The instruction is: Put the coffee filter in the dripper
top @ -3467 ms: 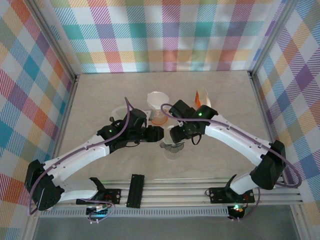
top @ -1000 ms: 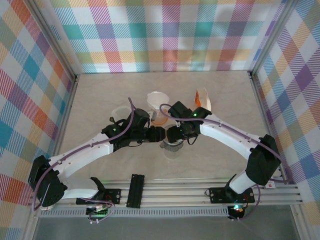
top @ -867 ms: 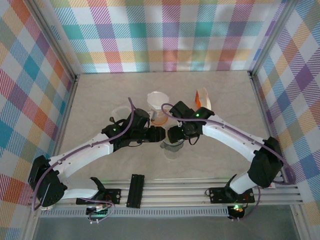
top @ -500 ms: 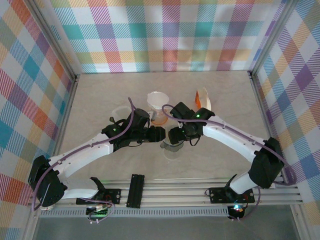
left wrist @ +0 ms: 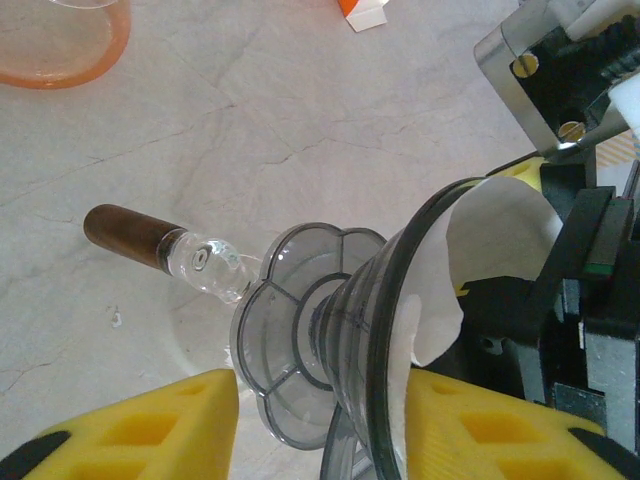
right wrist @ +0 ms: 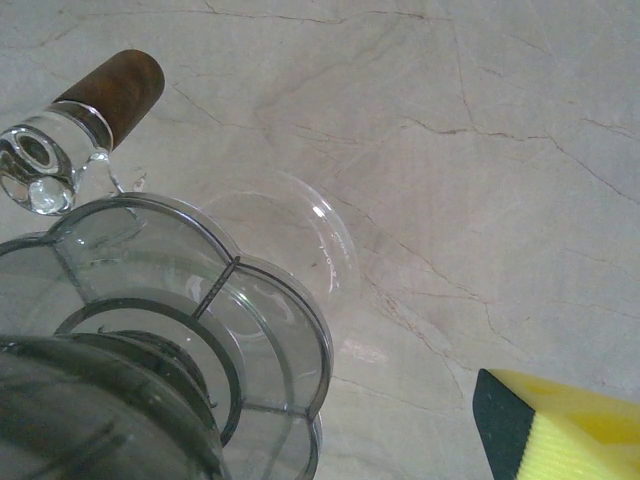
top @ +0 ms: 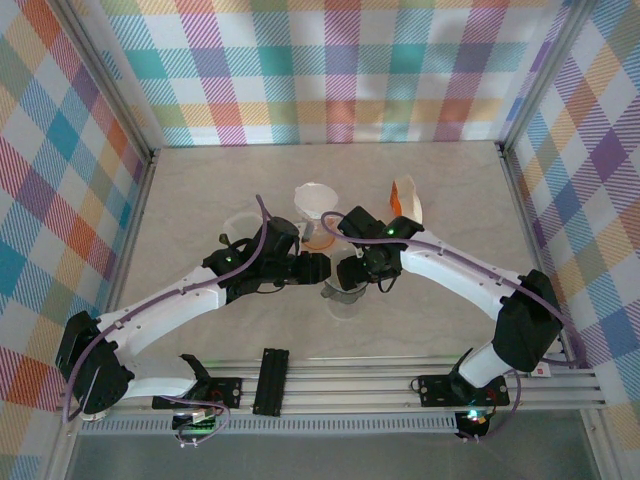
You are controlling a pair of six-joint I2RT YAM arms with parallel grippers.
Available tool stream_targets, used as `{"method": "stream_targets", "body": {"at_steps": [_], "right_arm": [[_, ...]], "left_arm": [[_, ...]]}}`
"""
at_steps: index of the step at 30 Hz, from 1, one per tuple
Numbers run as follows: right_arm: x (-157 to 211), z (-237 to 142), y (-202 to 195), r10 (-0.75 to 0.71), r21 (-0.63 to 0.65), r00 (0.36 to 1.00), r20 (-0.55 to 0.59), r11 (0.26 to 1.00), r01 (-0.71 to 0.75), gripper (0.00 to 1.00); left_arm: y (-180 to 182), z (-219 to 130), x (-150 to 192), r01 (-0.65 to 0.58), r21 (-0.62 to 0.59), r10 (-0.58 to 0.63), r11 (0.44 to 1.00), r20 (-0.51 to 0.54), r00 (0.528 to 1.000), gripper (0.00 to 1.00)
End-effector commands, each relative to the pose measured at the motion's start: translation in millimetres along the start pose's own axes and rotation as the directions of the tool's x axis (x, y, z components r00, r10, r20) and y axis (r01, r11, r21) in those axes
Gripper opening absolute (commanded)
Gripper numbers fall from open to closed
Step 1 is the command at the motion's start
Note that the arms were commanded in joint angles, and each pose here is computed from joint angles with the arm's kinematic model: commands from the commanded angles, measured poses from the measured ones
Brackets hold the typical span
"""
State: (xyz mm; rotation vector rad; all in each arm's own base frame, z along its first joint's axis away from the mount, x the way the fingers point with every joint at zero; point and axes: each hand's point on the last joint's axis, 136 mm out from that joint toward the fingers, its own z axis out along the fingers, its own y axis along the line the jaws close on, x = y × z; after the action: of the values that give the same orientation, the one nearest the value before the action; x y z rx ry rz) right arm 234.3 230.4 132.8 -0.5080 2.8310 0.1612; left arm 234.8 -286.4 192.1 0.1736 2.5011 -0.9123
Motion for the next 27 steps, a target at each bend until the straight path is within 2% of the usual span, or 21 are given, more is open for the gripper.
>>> {"method": "stream_targets", "body": {"at_steps": [1,6,12,18,23,27], "right_arm": [[-9,-16,0,0.007,-0.003,0.999,0.038,1.000,-0.007,0.81],[-13,-26,7,0.009,-0.040,0.998,0.057,0.999,-0.007,0.81],[-3,-5,6,0.012,-0.020,1.000,0.000,1.000,-0.012,0.82],[-4,2,5,0.017,-0.013,1.000,-0.003,1.000,-0.017,0.82],[-9,-8,6,0.014,-0.016,1.000,0.017,1.000,-0.014,0.82],[-19,-36,5,0.017,-0.033,0.995,0.098,0.999,-0.014,0.82]], "left_arm": [[-2,-6,-2,-0.005,-0.009,0.005,1.000,0.019,1.000,0.42],[-2,-7,-1,-0.003,-0.006,0.003,1.000,0.024,1.000,0.42],[-2,-4,1,0.001,0.001,-0.001,1.000,0.015,1.000,0.42],[0,-3,2,0.002,-0.004,-0.002,1.000,0.009,1.000,0.42],[1,-3,3,0.001,-0.005,-0.001,1.000,0.007,1.000,0.42],[1,-3,3,0.003,-0.003,-0.003,1.000,0.011,1.000,0.42]]}}
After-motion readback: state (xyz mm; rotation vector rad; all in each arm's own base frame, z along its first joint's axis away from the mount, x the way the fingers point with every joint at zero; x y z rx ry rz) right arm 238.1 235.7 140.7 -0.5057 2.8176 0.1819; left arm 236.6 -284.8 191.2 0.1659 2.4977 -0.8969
